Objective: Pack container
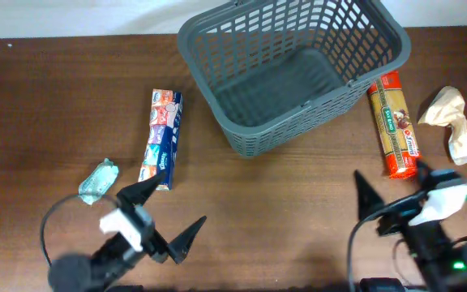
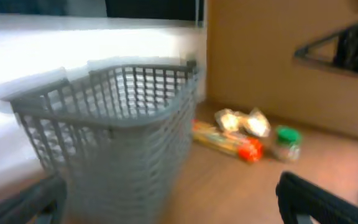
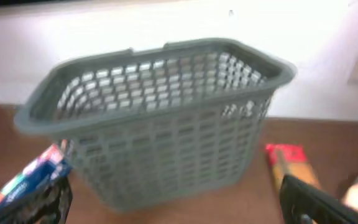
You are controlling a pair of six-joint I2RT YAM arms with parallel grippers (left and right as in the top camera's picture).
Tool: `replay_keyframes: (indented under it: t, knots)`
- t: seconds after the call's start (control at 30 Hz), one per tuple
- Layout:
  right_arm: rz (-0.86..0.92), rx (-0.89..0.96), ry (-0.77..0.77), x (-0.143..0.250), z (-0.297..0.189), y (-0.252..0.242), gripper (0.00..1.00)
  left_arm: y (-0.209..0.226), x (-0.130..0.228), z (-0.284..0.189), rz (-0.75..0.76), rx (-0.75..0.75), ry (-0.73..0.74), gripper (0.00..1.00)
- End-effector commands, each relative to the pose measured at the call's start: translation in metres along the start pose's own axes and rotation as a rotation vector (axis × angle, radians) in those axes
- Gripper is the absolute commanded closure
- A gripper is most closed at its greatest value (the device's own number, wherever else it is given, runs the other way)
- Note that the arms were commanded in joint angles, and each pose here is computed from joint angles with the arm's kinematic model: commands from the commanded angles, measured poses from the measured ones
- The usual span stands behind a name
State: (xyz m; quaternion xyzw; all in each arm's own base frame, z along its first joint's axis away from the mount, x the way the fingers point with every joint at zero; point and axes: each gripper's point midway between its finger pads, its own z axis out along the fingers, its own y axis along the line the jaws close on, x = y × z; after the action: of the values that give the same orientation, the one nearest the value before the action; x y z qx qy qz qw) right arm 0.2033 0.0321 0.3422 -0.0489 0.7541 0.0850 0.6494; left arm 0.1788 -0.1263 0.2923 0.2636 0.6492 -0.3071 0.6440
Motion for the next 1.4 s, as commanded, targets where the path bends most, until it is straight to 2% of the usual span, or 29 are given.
replay_keyframes:
  t: [0.0, 0.1, 0.13, 0.17, 0.27, 0.4, 0.5, 0.6, 0.73, 0.83, 0.93, 1.03, 1.37]
  knots:
    - [-0.089, 0.175, -0.005, -0.062, -0.009, -0.026, 0.01, 0.014, -0.01, 0.005, -0.153, -0.059, 0.122, 0.01]
    - [-0.096, 0.211, 0.14, -0.096, 0.001, -0.034, 0.01, 0.046, -0.003, -0.005, -0.299, -0.287, 0.302, 0.01]
    - [-0.086, 0.199, 0.23, -0.107, 0.007, -0.033, 0.01, 0.058, -0.004, -0.012, -0.337, -0.381, 0.376, 0.01]
    - [-0.076, 0.172, 0.289, -0.112, 0.011, -0.029, 0.01, 0.062, -0.007, -0.014, -0.346, -0.408, 0.397, 0.01]
    - [-0.032, 0.063, 0.448, -0.11, 0.021, -0.013, 0.01, 0.068, -0.016, -0.006, -0.357, -0.4, 0.394, 0.01]
    - [-0.003, 0.047, 0.566, -0.102, 0.048, -0.016, 0.01, 0.069, -0.017, 0.002, -0.376, -0.365, 0.391, 0.01]
    - [0.003, 0.066, 0.632, -0.09, 0.077, -0.026, 0.01, 0.072, -0.017, 0.007, -0.513, -0.388, 0.39, 0.0]
    - [0.008, 0.097, 0.652, -0.087, 0.093, -0.035, 0.01, 0.064, -0.024, 0.015, -0.513, -0.366, 0.42, 0.0]
    - [-0.037, 0.061, 0.622, -0.097, 0.111, -0.034, 0.01, 0.052, -0.027, 0.025, -0.448, -0.39, 0.539, 0.0]
    - [-0.098, -0.024, 0.549, -0.113, 0.127, -0.025, 0.01, 0.023, -0.019, 0.049, -0.397, -0.319, 0.674, 0.01]
    - [-0.11, -0.019, 0.502, -0.123, 0.143, -0.028, 0.01, 0.006, -0.003, 0.069, -0.396, -0.318, 0.774, 0.01]
    - [-0.105, -0.031, 0.538, -0.109, 0.168, -0.033, 0.01, -0.017, 0.025, 0.089, -0.374, -0.248, 0.894, 0.01]
    - [-0.066, -0.239, 0.637, -0.066, 0.214, -0.012, 0.01, -0.034, 0.077, 0.105, -0.405, -0.198, 1.101, 0.01]
